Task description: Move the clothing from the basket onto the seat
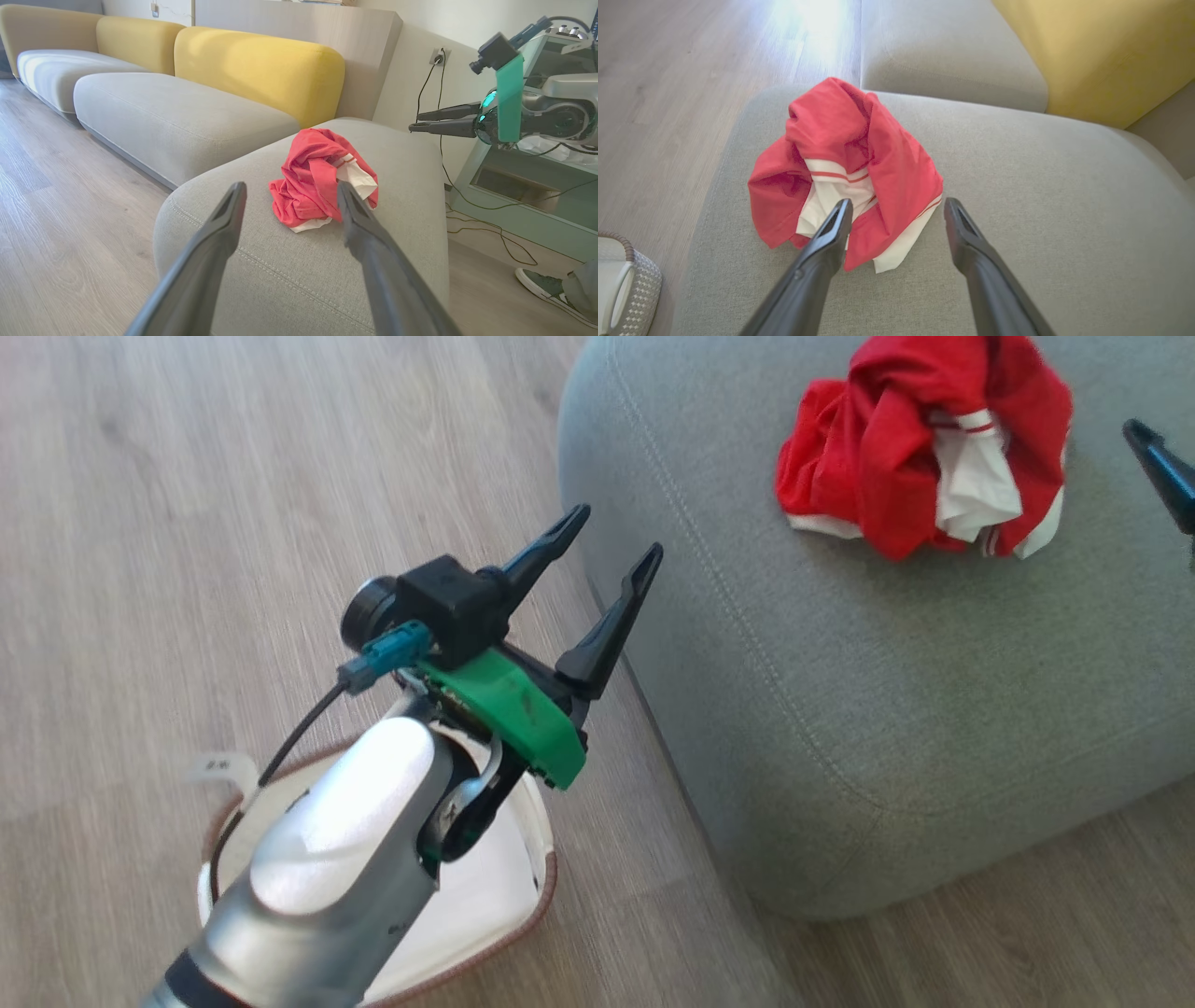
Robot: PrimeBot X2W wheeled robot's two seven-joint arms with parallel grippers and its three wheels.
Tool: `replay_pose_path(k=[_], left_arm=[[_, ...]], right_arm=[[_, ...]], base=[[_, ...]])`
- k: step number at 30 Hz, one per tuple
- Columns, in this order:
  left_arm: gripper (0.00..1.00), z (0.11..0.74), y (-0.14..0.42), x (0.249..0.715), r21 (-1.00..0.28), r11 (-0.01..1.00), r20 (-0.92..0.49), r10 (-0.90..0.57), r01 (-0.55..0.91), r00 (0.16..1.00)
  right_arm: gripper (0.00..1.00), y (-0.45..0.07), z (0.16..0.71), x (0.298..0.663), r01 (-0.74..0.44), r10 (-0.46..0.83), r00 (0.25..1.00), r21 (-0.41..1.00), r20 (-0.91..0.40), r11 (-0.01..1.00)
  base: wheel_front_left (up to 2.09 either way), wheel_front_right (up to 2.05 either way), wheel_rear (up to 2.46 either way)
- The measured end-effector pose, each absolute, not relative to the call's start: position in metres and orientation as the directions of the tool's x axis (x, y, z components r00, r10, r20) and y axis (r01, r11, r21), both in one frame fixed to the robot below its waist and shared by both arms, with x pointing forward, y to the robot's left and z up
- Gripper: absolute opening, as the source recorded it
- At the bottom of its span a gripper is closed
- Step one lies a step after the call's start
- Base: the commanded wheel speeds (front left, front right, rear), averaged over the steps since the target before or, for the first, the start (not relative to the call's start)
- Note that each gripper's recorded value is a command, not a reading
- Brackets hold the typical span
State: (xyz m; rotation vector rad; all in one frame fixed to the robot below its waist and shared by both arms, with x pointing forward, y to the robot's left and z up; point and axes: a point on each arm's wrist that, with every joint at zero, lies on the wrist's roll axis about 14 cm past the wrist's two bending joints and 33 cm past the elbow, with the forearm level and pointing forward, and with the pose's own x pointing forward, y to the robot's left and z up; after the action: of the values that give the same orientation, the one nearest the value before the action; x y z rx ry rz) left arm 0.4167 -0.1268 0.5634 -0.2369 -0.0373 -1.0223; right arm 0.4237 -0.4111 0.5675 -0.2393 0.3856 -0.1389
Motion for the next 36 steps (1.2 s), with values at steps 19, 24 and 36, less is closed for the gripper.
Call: replay_pose_path(k=[19,24,36], left_arm=[[1.0,0.577,-0.034,0.402,-0.148,0.722,0.139,-0.662,0.676,0.737],[1.0,0.584,0.001,0.4,-0.149,0.794,0.168,-0.567,0.59,0.806],[1.0,0.559,0.097,0.385,-0.145,0.939,0.129,-0.293,0.311,0.947]], right_arm=[[1.0,-0.364,0.621,0.406,0.011,-0.011,1.0,-0.175,-0.003,0.985],[1.0,-0.346,0.617,0.404,0.004,0.005,0.997,-0.116,0.082,0.993],[1.0,-0.258,0.584,0.38,-0.091,0.088,0.981,0.012,0.173,0.996]], base=[[0.0,0.0,0.0],[0.0,0.0,0.0],[0.0,0.0,0.0]])
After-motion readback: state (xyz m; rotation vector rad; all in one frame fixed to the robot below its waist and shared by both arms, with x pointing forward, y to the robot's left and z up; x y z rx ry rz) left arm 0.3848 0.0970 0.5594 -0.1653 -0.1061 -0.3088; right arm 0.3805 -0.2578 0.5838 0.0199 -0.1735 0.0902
